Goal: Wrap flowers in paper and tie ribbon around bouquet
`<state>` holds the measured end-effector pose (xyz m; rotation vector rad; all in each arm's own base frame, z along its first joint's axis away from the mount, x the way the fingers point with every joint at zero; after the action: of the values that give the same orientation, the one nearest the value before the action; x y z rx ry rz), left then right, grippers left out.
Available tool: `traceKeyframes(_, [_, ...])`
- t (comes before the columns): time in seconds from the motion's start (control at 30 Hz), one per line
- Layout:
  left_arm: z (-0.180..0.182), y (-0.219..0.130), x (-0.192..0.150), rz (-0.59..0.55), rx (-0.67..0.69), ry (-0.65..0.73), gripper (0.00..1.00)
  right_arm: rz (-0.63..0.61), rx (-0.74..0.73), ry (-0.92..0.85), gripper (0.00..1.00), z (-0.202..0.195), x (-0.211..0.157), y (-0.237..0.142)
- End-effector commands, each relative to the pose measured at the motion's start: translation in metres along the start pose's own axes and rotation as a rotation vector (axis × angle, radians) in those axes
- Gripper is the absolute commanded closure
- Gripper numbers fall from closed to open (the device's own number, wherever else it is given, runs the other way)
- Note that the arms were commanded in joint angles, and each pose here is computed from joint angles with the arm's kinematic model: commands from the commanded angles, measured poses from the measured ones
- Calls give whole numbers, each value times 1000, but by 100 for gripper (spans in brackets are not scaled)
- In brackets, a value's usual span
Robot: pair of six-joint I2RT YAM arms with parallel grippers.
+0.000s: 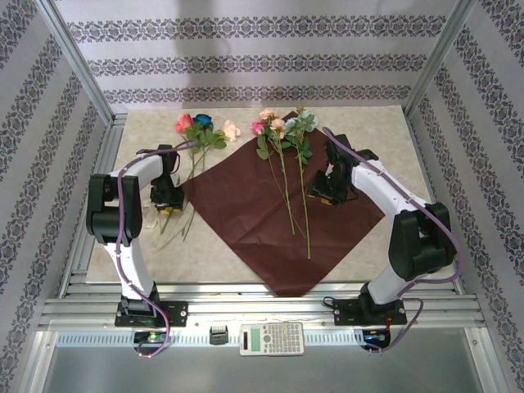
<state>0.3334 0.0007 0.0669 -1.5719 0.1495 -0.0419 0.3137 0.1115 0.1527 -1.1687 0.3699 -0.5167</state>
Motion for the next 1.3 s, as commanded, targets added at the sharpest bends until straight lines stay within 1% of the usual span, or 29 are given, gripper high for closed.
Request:
traceKeyframes(0.0, [5, 16, 1, 3, 18, -4, 74, -4, 12, 1, 56, 0, -5, -4])
traceKeyframes(0.1, [5, 16, 1, -5, 26, 3, 78, -4, 11, 2, 56, -1, -6, -4])
traceKeyframes(0.2, [5, 13, 1, -18, 43, 21, 79, -6, 11, 4, 56, -1, -6, -5])
traceKeyframes(0.33, [5, 12, 0, -27, 43, 35, 85, -2, 13, 3, 56, -1, -7, -4])
traceKeyframes(0.4, [5, 10, 0, -35, 45, 35, 89, -3, 17, 2, 56, 0, -6, -5])
traceKeyframes(0.47, [4, 4, 1, -51, 59, 40, 97, -3, 15, 2, 56, 1, -7, -4])
traceKeyframes(0.5, [4, -1, 1, -60, 72, 46, 99, -5, 15, 0, 56, 1, -7, -4])
traceKeyframes(0.63, [5, -35, 3, -124, 155, 51, 100, -6, 17, -1, 56, 2, -7, -4])
traceKeyframes(0.8, [9, -79, 3, -228, 205, 17, 100, -4, 20, -5, 56, 4, -8, -4])
traceKeyframes(0.87, [6, -95, 4, -275, 198, 21, 100, -3, 19, -4, 56, 4, -8, -4])
traceKeyframes(1.03, [-4, -127, 9, -382, 122, 5, 100, -2, 21, -6, 56, 6, -8, -2])
traceKeyframes(1.1, [-11, -141, 12, -439, 64, -9, 100, 0, 20, -6, 56, 6, -8, -1])
traceKeyframes(1.17, [-23, -154, 15, -493, -36, -22, 100, -3, 19, -6, 56, 6, -8, -2])
traceKeyframes(1.27, [-60, -166, 23, -551, -288, -69, 100, -11, 10, -2, 56, 4, -6, -3])
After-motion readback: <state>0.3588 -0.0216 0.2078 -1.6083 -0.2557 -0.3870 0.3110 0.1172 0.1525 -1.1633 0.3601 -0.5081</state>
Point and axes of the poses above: each hand's point on the last joint's axis, 136 mm out from that joint toward the fingers, its own y axis out along the fingers, its own z axis along the line the jaws close on, x = y × z, the point moved 5 cm from there along -y, back along the fingers, and after that the axes turned 15 degrees about y, right-handed, at the moved point
